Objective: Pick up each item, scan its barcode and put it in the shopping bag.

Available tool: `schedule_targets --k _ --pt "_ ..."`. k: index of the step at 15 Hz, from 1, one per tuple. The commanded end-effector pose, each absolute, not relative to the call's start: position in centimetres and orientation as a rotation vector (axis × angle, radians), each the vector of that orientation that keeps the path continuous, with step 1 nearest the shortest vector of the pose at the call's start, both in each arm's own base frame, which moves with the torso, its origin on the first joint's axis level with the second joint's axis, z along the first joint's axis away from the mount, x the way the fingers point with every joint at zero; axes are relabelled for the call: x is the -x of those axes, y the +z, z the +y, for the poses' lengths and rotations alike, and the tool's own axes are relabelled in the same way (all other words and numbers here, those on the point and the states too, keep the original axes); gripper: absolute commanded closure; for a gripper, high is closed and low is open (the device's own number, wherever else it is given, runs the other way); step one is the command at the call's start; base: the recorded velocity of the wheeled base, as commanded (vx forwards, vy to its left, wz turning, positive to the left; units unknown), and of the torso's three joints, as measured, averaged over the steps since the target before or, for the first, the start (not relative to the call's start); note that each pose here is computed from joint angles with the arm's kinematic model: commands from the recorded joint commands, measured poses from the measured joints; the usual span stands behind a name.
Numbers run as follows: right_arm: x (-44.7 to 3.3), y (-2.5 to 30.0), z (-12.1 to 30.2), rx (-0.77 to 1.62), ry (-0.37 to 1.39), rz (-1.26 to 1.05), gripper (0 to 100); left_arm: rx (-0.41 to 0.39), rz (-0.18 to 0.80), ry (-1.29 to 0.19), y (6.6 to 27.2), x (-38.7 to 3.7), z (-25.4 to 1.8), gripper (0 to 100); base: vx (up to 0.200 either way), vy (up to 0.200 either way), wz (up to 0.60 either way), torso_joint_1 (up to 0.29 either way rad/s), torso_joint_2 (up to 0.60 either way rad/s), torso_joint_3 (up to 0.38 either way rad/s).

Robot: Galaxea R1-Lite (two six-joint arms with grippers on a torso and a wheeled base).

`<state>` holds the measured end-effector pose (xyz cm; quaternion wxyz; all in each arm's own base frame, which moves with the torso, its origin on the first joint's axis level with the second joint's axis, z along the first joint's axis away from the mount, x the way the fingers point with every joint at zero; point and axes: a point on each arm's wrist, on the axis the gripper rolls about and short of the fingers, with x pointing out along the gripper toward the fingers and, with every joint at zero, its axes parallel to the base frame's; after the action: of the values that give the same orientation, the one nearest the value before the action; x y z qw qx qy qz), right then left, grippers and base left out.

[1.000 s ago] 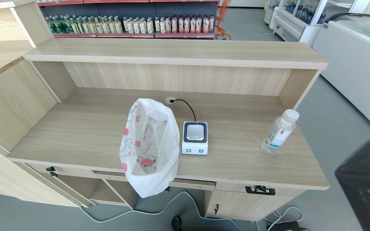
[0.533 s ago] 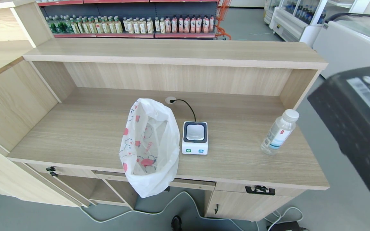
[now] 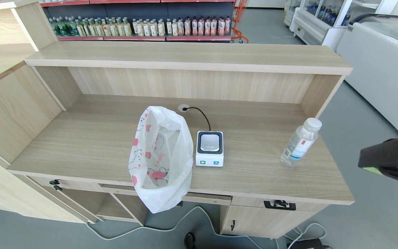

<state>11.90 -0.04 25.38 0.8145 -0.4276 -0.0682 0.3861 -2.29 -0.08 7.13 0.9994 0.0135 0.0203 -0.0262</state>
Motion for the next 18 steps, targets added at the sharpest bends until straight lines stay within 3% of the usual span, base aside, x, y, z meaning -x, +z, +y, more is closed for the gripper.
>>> schedule_targets --k 1,4,8,11,18 --pt "-11.9 26.2 0.6 0.535 0.883 0.003 100 -0.027 0.041 -0.053 7.1 2.3 -0.1 0 0.000 0.000 0.00 0.000 0.00 0.000" --pt "-13.4 26.5 0.7 -0.032 0.845 0.213 100 -0.027 0.041 -0.053 7.1 2.3 -0.1 0 0.000 0.000 0.00 0.000 0.00 0.000" --pt "-19.4 25.1 2.1 -0.495 0.832 0.197 100 -0.027 0.039 -0.053 7.1 2.3 -0.1 0 0.000 0.000 0.00 0.000 0.00 0.000" --pt "-22.7 24.5 5.0 -0.567 0.735 0.203 100 -0.027 0.041 -0.053 7.1 2.3 -0.1 0 0.000 0.000 0.00 0.000 0.00 0.000" --pt "-22.9 26.1 7.0 -0.571 0.742 0.223 100 -0.027 0.041 -0.053 7.1 2.3 -0.1 0 0.000 0.000 0.00 0.000 0.00 0.000"
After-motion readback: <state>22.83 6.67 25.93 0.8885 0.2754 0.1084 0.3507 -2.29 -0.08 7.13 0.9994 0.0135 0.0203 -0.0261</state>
